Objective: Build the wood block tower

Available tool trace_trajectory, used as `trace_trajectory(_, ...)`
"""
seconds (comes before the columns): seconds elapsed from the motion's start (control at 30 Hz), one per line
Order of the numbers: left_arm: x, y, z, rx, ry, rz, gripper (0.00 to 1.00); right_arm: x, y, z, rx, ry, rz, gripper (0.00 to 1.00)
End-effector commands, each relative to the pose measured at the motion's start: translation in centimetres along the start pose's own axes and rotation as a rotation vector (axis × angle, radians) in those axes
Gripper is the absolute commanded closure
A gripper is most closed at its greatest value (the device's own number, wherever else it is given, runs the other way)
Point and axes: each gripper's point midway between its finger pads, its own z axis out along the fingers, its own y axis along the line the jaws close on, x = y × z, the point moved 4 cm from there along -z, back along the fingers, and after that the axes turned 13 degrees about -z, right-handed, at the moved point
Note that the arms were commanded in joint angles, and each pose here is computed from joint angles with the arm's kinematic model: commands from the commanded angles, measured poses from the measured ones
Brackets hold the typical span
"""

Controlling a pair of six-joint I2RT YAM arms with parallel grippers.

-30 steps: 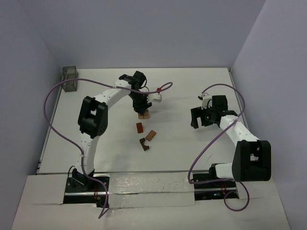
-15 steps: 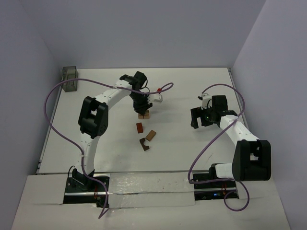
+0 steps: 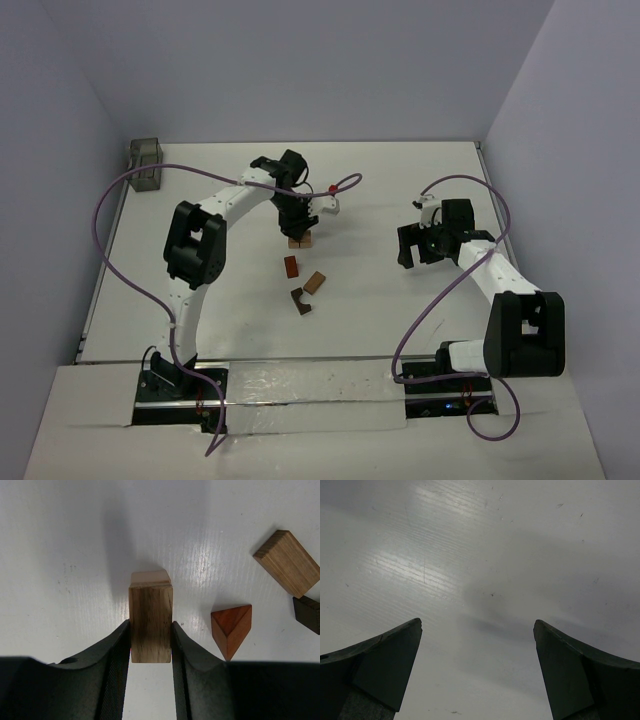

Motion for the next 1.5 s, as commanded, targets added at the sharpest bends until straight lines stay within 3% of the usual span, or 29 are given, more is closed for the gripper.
trace_trajectory(0.0,-0.1,-0.2,0.3,0.002,-0.014,-0.002,0.60,-2.1,-0.9,-0.4,0.025,-0.063,-0.009,0.00)
trace_trajectory(0.57,0.6,-0.2,0.7,0.010,0.004,-0.011,0.51,-2.1,-0.9,-0.3,0.021,-0.062,-0.007,0.00)
trace_trajectory(0.63,0.5,-0.2,0.6,0.009,0.003,-0.009,0.46,-2.2,-0.9,-0.4,0.021,-0.063,-0.007,0.00)
trace_trajectory(0.7,0.6,-0.2,0.4,0.006,0.003,-0.006,0.33,-2.2,-0.9,-0.4,0.021,-0.064,-0.004,0.00)
trace_trajectory(0.8,0.2,-0.3,-0.2,-0.003,-0.008,0.004,0.22,-2.2,-0.9,-0.4,0.020,-0.065,-0.005,0.00)
trace_trajectory(1.07,-3.9,-0.9,-8.0,-0.133,-0.133,0.070,0.01,-2.7,-0.3,-0.9,-0.004,-0.095,-0.040,0.00)
trace_trajectory(1.23,-5.5,-2.7,-15.5,-0.203,-0.312,0.087,0.01,-3.2,1.6,-1.4,-0.061,-0.111,-0.176,0.00)
trace_trajectory(1.47,-1.2,-4.8,-18.0,-0.148,-0.444,-0.045,0.01,-5.4,4.5,-3.2,-0.180,-0.165,-0.477,0.00)
